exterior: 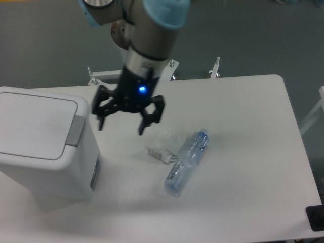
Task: Open the trash can
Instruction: 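Move the gripper across the table toward the white trash can lid, then lower the gripper onto the lid's grey button to pop the lid open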
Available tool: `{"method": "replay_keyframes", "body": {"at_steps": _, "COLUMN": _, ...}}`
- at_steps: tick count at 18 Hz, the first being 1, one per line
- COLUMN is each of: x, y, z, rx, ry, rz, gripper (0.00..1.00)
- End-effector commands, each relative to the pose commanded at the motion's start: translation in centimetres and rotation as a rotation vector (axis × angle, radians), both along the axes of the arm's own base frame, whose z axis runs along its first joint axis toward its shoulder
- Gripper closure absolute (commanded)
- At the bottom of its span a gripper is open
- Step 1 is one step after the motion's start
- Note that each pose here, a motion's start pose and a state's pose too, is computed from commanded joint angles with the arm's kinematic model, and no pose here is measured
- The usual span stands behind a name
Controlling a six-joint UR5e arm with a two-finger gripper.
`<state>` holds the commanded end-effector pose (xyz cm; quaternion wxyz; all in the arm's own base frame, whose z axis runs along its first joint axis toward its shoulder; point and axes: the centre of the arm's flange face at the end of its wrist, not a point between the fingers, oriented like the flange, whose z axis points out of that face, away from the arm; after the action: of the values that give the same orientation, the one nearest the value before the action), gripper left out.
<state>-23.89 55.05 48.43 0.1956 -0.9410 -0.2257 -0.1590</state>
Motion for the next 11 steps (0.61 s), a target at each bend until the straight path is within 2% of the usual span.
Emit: {"method": "replay_keyframes", "body": {"at_steps": 11, "x": 0.2, "y": 1.3, "z": 0.9, "rx": 0.084, "ry": 0.079, "rz": -0.018, "gripper": 0.00}}
